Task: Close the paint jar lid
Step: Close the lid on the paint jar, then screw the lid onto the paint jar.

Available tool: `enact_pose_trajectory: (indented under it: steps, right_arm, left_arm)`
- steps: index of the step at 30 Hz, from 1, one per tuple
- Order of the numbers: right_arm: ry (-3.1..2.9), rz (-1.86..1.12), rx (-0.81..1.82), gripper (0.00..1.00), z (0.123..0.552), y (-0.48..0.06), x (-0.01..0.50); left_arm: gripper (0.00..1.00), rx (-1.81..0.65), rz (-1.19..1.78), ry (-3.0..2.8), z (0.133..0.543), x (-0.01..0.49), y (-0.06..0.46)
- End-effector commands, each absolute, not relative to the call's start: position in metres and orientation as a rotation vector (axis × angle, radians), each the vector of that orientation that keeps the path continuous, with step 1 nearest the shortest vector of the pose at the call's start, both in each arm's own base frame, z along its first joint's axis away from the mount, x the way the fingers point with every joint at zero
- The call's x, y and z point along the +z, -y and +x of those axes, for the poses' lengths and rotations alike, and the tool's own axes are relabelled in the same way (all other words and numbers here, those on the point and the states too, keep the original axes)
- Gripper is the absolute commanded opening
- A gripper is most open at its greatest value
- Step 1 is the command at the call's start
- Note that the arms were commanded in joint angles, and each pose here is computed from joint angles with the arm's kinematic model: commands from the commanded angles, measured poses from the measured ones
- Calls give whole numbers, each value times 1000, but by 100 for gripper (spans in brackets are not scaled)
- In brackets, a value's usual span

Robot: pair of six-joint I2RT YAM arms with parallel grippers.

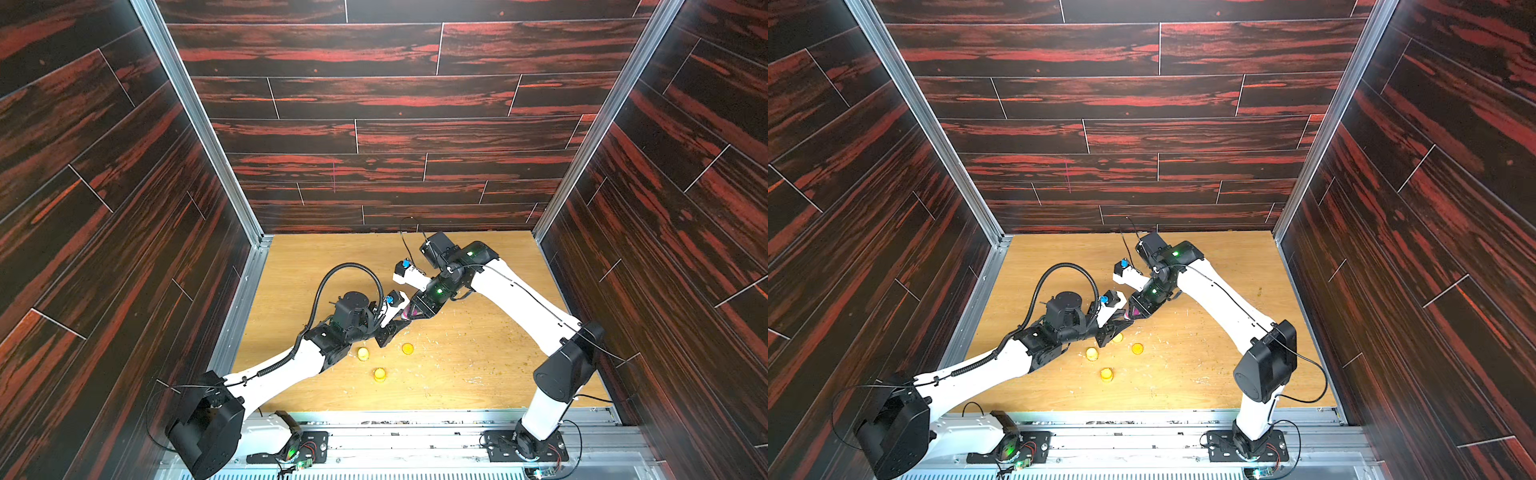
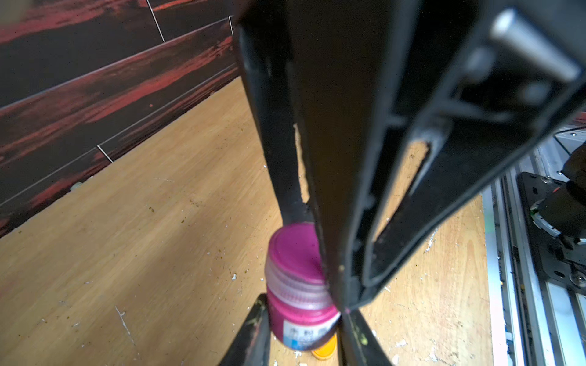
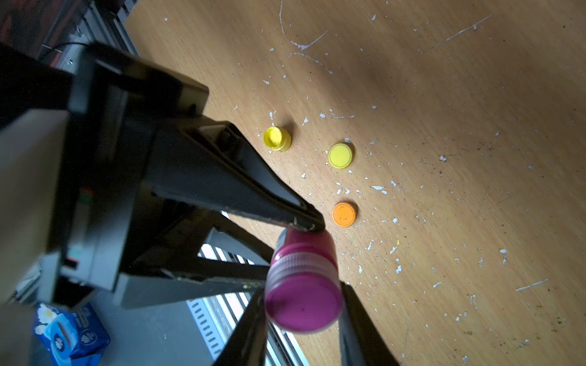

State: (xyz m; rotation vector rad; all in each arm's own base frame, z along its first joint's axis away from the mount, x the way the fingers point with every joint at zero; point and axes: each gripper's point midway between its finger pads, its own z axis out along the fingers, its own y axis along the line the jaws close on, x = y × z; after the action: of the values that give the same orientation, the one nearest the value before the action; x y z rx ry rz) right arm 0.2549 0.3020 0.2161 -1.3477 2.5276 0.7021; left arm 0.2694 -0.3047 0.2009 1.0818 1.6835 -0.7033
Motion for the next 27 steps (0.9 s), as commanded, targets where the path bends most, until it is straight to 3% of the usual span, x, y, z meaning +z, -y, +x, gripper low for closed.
enact_pose_trajectory:
  steps: [1, 27]
  right_arm:
    - [-2455, -1477, 782, 30, 244, -327, 197]
    - [-2396, -1586, 635, 30, 250, -327, 182]
  left_arm:
    - [18, -805, 1088, -1299, 251, 307, 327]
    - [17, -851, 1098, -1279, 245, 318, 330]
